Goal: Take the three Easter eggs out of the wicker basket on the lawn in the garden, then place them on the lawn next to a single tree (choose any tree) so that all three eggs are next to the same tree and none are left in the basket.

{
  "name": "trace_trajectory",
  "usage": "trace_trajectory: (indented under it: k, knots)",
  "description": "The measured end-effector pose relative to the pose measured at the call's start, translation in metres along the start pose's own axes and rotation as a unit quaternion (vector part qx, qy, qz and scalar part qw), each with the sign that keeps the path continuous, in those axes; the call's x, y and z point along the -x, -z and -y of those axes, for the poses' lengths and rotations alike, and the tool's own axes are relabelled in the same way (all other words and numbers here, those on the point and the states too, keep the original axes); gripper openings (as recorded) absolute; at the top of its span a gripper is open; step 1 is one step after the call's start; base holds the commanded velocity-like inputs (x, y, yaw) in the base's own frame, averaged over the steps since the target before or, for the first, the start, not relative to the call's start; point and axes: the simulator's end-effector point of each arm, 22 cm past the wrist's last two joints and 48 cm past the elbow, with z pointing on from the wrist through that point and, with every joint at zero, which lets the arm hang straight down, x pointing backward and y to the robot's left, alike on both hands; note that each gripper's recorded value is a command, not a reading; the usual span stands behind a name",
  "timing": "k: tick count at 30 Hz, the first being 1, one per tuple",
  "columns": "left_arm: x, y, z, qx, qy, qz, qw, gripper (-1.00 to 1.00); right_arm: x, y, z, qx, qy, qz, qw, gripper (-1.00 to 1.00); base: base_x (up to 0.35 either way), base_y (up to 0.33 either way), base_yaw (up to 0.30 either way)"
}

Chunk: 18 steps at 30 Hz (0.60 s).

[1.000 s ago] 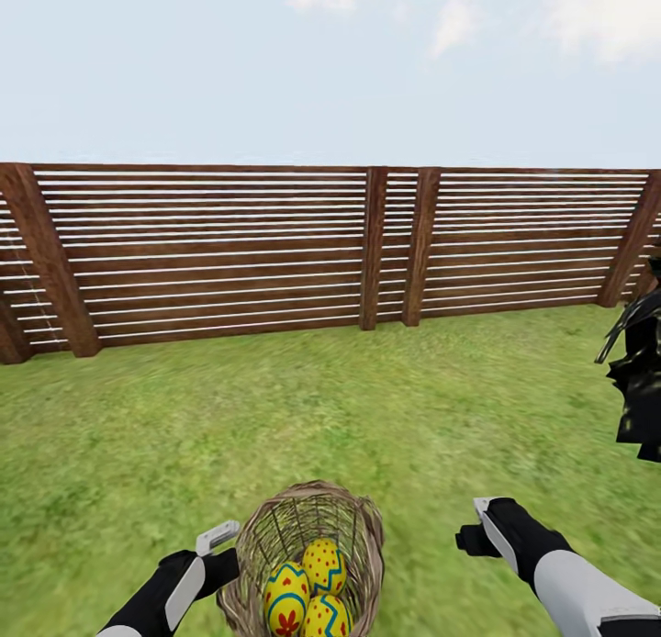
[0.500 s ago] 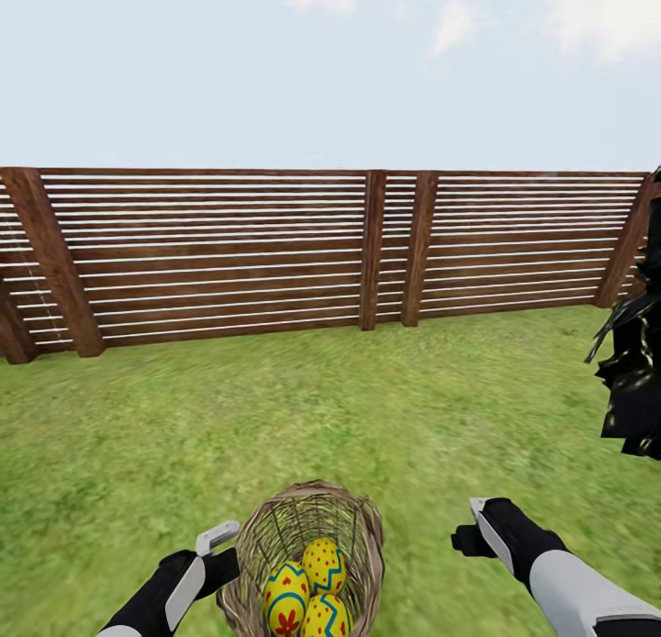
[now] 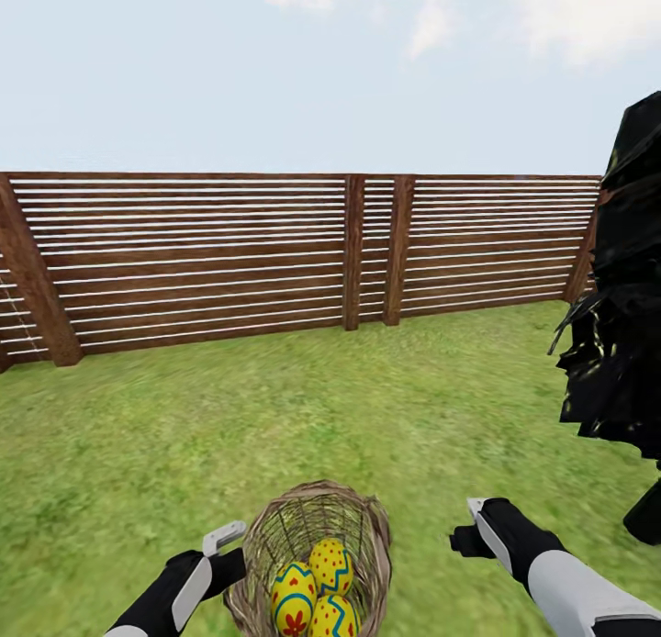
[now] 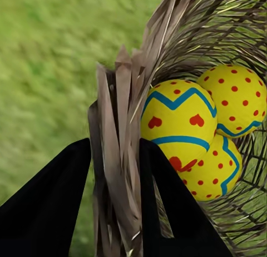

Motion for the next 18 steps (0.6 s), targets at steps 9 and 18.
trace_trajectory:
  k: [9,18]
  knots:
    - [-0.001,0.011,0.003,0.001,0.002,-0.006,1.0,-1.0,0.004,0.013,0.002,0.0,0.0,0.0,1.0,1.0,0.0,0.0,-0.3]
    - [0.005,0.023,0.004,0.002,0.004,-0.006,1.0,-1.0,0.008,0.026,0.003,0.0,0.001,0.0,1.0,1.0,0.0,0.0,-0.3]
